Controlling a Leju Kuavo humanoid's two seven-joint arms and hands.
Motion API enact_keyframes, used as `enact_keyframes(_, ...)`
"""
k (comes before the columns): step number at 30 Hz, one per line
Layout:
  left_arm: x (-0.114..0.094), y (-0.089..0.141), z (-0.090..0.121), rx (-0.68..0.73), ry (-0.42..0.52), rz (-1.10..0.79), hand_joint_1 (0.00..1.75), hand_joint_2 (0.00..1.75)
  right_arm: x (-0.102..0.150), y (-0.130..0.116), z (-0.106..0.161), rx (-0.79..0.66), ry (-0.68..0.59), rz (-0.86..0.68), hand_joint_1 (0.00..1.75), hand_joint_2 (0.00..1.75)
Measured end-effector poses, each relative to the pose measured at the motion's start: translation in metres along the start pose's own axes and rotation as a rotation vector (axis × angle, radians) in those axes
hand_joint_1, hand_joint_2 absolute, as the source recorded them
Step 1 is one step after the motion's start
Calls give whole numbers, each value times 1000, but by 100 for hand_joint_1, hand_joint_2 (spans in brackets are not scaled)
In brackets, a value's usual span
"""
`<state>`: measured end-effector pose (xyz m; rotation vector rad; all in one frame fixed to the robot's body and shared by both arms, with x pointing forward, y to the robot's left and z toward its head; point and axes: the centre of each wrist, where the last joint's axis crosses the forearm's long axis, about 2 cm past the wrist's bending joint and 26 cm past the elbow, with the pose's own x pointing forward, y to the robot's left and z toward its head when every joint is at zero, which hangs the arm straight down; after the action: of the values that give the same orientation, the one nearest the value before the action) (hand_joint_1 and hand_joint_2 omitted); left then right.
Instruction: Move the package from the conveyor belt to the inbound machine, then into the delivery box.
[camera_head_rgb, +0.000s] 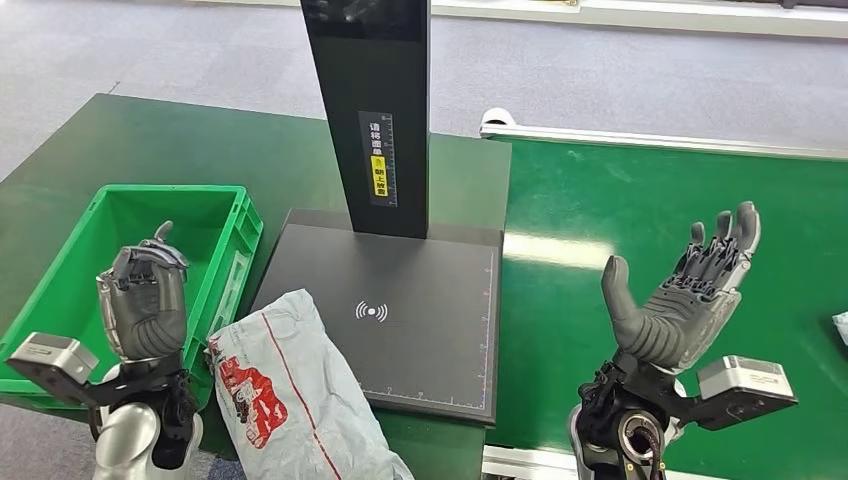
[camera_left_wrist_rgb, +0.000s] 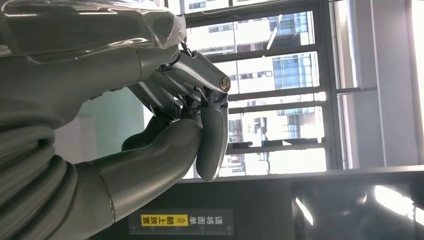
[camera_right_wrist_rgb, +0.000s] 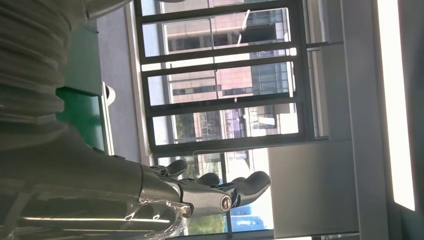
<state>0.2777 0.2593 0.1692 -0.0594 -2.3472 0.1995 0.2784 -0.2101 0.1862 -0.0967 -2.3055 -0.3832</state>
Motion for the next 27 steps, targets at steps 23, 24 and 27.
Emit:
enact_keyframes(23,12,23,-7,240,-105,61,0,175,-3,-1,5,34,52,19,0,175)
enact_keyframes(24,13,24,-8,246,-110,59,0,175,-3,-1,5,34,52,20,0,175)
enact_keyframes(27,15,27,-7,278,-127,53,0,175,-3,-2,6,31,56,23,0,175)
